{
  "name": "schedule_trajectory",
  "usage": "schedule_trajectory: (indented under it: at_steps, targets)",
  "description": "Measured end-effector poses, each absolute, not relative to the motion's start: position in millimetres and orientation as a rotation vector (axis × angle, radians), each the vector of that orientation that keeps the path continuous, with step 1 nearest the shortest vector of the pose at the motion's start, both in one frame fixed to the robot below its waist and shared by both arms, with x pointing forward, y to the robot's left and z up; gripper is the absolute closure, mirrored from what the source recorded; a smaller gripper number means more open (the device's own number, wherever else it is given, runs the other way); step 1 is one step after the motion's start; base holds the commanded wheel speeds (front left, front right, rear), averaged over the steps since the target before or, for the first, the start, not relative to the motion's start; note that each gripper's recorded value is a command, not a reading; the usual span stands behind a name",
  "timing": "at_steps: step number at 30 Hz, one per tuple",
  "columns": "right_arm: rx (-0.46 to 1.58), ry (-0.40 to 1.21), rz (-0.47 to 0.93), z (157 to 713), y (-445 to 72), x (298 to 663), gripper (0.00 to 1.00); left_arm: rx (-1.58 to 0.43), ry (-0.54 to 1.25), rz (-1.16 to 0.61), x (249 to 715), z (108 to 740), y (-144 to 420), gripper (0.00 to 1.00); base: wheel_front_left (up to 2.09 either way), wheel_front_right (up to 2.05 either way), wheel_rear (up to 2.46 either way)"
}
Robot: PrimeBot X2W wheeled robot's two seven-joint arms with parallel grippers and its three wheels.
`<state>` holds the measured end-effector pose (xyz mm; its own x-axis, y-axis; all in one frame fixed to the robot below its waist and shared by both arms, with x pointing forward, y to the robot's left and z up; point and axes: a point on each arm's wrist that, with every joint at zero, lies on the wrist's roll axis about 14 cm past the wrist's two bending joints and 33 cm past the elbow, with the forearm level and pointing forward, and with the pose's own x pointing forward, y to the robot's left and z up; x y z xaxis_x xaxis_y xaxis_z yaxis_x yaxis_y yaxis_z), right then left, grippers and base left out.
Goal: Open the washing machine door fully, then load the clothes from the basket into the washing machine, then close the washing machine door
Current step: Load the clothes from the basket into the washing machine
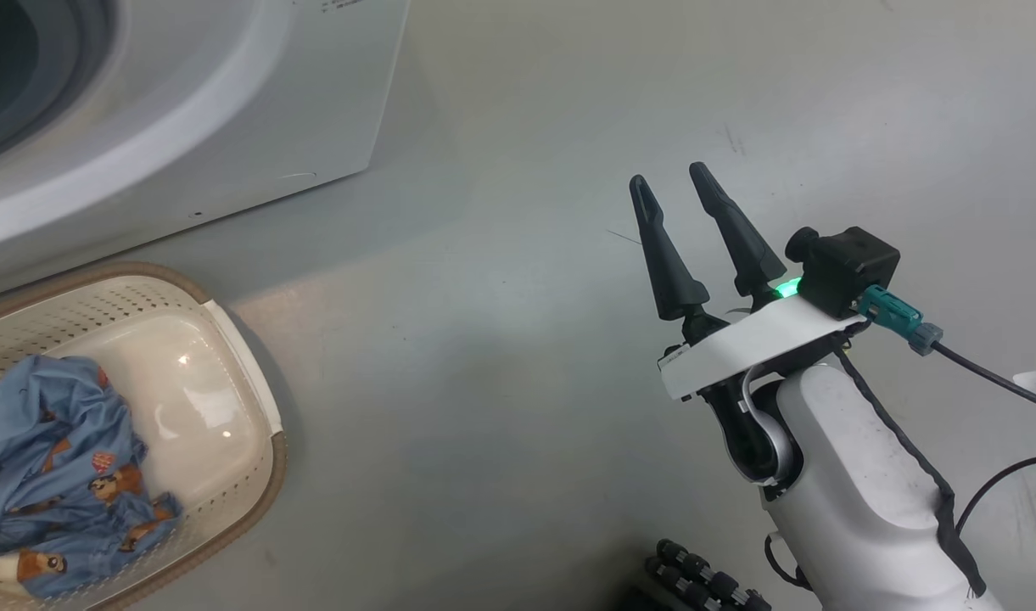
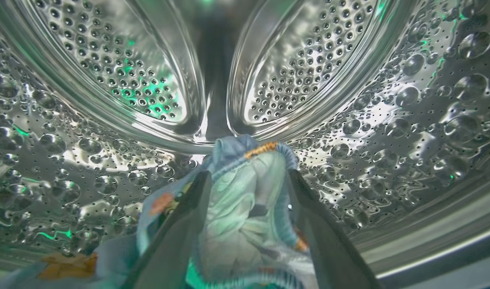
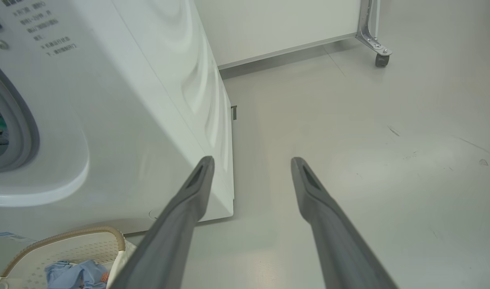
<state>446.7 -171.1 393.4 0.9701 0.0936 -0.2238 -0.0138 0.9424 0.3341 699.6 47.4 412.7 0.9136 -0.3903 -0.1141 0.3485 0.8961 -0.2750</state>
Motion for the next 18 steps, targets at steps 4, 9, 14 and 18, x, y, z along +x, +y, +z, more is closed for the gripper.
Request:
schedule_trajectory:
  at_steps: [4, 9, 14, 18]
  targets:
    - [0.343, 0.236, 0.062, 394, -169, 449, 0.00, -0.244, 0.169, -0.384, 697, 413, 52, 0.00, 0.00, 0.00, 0.00]
    - [0.349, 0.230, 0.072, 395, -165, 451, 0.00, -0.235, 0.152, -0.396, 694, 418, 53, 0.00, 0.00, 0.00, 0.00]
    - [0.355, 0.225, 0.081, 396, -161, 454, 0.00, -0.234, 0.128, -0.397, 690, 422, 57, 0.00, 0.00, 0.00, 0.00]
    - [0.360, 0.221, 0.090, 397, -158, 455, 0.00, -0.231, 0.126, -0.397, 681, 416, 62, 0.00, 0.00, 0.00, 0.00]
